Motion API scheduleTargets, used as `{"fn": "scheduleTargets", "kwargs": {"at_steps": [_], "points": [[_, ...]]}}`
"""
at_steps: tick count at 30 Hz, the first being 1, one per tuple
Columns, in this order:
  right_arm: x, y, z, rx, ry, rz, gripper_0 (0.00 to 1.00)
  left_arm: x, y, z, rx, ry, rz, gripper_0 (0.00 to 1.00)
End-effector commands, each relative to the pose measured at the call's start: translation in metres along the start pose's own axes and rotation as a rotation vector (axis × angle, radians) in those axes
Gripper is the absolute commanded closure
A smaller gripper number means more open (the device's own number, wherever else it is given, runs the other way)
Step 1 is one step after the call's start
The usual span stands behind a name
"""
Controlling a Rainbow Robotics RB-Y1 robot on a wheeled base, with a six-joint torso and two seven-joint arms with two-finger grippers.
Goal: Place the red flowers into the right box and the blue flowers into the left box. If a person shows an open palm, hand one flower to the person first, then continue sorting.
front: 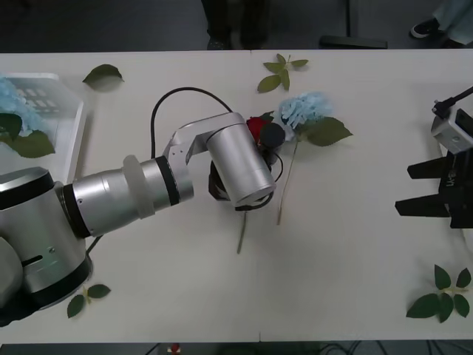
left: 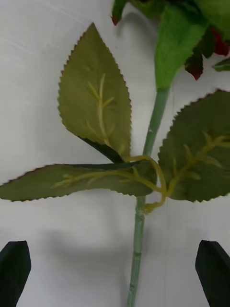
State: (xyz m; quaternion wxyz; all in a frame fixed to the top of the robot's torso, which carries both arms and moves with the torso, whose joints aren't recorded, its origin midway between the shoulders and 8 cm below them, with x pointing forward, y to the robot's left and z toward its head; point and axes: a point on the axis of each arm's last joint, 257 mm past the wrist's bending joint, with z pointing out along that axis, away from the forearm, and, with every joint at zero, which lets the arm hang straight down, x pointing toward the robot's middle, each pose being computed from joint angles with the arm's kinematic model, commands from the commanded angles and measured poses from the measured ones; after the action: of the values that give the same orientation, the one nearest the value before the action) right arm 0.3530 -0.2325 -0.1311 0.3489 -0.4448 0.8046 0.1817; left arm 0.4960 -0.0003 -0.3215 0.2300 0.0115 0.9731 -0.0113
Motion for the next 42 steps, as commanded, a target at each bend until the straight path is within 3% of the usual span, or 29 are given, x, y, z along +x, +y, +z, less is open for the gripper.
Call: {"fn": "scheduleTargets", "kwargs": {"at_steps": [1,24,30,32,33,34,37,42], "points": [[0.002,0.010,0.013,-0.030,0.005,-0.037,0.26,-0.012,-0.025,-0.014,0.031,-0.040,0.033,0.00],[0.009,0.005,0.022,-0.022,0.006,-0.006,0.26,-0.002,-0.009,0.001,-0.029,-0.033,0.086,0.00],[0.009,0.005,0.022,-0.022,0.006,-0.006,0.26,-0.002,-0.008,0.003,-0.037,-0.042,0.104,0.26],[0.009,0.005,0.022,-0.022,0.006,-0.006,0.26,0.000,-0.007,0.003,-0.038,-0.039,0.106,0.47],[0.009,0.005,0.022,-0.022,0.006,-0.006,0.26,0.000,-0.006,0.004,-0.042,-0.036,0.101,0.67],[0.009,0.005,0.022,-0.022,0.006,-0.006,0.26,0.000,-0.006,0.003,-0.043,-0.037,0.106,0.77],[0.009,0.005,0.022,-0.022,0.006,-0.006,0.26,0.001,-0.005,0.004,-0.044,-0.031,0.106,0.89],[0.009,0.005,0.022,-0.022,0.006,-0.006,0.26,0.002,-0.005,0.004,-0.044,-0.028,0.112,0.99]]}}
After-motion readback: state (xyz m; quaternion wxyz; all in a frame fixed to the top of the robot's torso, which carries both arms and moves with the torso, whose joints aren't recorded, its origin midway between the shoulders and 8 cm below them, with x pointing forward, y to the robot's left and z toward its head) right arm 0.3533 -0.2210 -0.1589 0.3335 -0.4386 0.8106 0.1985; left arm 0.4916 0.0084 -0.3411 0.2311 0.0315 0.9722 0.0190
